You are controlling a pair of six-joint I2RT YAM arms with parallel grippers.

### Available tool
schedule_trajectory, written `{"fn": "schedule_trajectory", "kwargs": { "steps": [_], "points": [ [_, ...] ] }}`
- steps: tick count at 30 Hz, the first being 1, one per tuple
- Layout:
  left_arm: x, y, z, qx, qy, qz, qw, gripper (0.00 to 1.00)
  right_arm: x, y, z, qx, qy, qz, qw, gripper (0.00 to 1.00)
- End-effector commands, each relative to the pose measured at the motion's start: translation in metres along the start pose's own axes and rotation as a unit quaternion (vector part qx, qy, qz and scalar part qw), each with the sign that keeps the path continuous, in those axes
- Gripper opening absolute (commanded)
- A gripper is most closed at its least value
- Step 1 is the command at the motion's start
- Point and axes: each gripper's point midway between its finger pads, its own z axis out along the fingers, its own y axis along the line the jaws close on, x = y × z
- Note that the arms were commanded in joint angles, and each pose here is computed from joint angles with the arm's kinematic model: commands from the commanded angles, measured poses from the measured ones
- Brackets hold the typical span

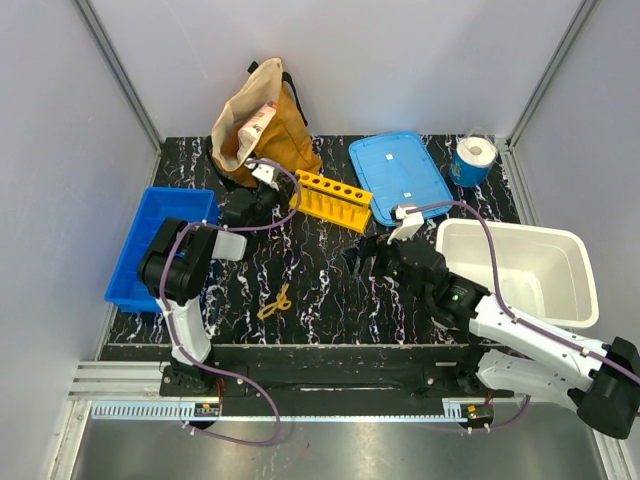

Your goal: Organize the chemistry lab equipment

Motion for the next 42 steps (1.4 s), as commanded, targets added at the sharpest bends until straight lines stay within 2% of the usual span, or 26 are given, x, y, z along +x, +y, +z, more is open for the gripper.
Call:
{"fn": "schedule_trajectory", "kwargs": {
  "steps": [1, 26, 42],
  "points": [
    [-0.033, 0.001, 0.014, 0.013, -0.065, 0.008, 0.998, 0.17, -0.035, 0.012, 0.001, -0.008, -0.049, 0.004, 0.999, 1.0],
    [-0.017, 0.009, 0.02, 0.012, -0.052, 0.003, 0.999, 0.18, -0.037, 0.011, 0.005, -0.004, -0.055, -0.006, 0.998, 1.0],
    [-0.038, 0.006, 0.028, 0.028, -0.076, -0.008, 0.997, 0.18, -0.037, 0.012, 0.01, -0.003, -0.053, -0.011, 0.999, 1.0]
  ]
}}
